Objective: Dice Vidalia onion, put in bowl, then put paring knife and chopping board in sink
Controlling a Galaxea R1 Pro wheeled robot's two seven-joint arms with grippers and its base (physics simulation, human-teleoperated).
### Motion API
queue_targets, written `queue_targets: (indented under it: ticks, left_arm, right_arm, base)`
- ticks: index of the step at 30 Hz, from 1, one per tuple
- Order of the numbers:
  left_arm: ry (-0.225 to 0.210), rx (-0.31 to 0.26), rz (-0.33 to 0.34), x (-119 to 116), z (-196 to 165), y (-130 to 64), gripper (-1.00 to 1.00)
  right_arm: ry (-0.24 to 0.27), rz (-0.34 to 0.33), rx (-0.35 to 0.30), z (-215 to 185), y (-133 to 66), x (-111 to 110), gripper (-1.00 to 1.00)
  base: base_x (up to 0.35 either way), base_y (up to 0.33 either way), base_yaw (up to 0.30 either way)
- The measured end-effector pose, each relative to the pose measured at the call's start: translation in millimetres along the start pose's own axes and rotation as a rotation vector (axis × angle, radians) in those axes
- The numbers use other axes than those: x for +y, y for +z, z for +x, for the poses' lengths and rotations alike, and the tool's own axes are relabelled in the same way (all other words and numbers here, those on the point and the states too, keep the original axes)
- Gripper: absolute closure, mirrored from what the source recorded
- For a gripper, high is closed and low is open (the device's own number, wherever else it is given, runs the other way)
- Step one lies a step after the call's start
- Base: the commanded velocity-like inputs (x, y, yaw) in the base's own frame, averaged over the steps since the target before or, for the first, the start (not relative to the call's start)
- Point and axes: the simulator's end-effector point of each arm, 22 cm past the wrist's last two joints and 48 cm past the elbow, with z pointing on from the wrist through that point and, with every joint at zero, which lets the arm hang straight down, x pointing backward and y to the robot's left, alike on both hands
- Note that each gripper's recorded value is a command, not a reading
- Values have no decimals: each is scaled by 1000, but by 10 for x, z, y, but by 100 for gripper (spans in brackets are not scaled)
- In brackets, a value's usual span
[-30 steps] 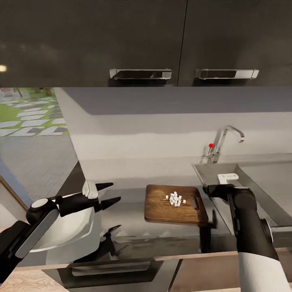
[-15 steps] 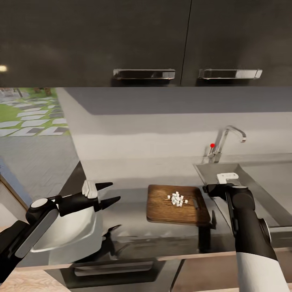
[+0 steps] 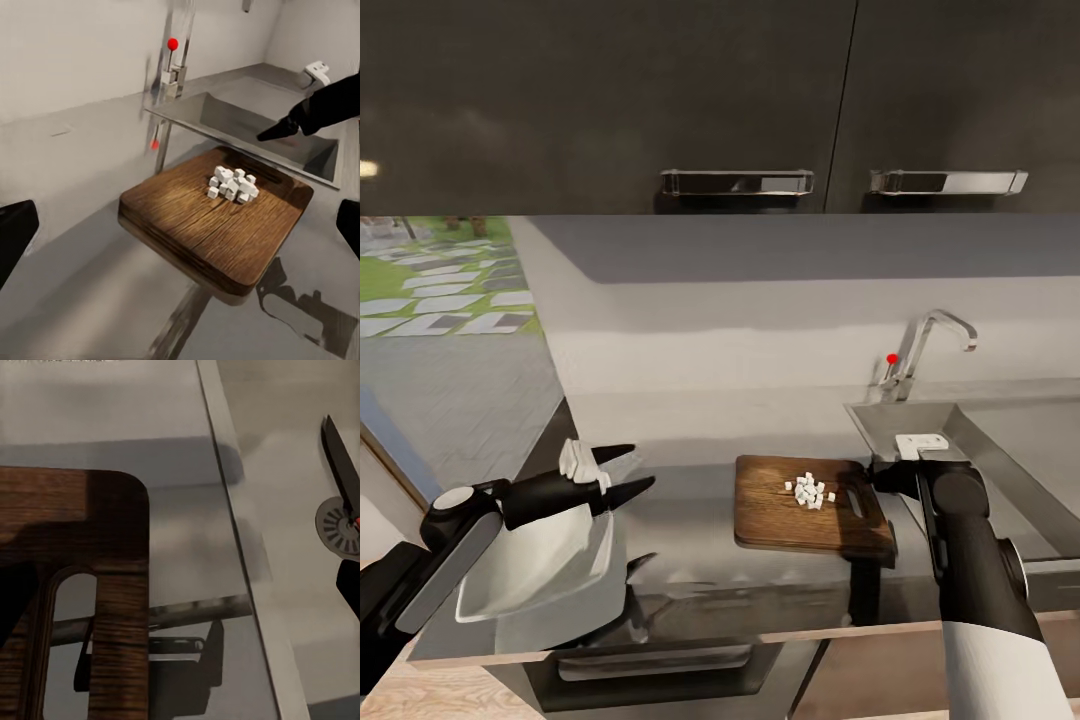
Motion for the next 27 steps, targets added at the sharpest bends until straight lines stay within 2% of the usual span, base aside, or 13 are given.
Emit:
queue_targets:
  ticks: [9, 19, 23, 24, 26, 27]
  left_arm:
    - [-65, 9, -124, 329, -196, -196, -100]
    - [-97, -27, -144, 355, -378, -206, -100]
    - [-130, 0, -143, 364, -378, -185, -100]
    - [-151, 18, -150, 378, -361, -165, -100]
    - [-171, 36, -171, 416, -334, -151, -100]
    - [-182, 49, -201, 475, -310, -149, -100]
  right_arm:
    - [1, -1, -4, -25, -5, 3, -100]
    - [2, -1, -7, -44, -8, 2, -100]
    - [3, -5, -8, -50, -9, 20, -100]
    - [5, -9, -8, -52, -9, 43, -100]
    - [7, -14, -8, -52, -9, 75, -100]
    - [10, -21, -8, -51, -10, 114, -100]
  base:
    - [0, 0, 0]
    - [0, 0, 0]
    - [0, 0, 0]
    - [0, 0, 0]
    - [0, 0, 0]
    - [0, 0, 0]
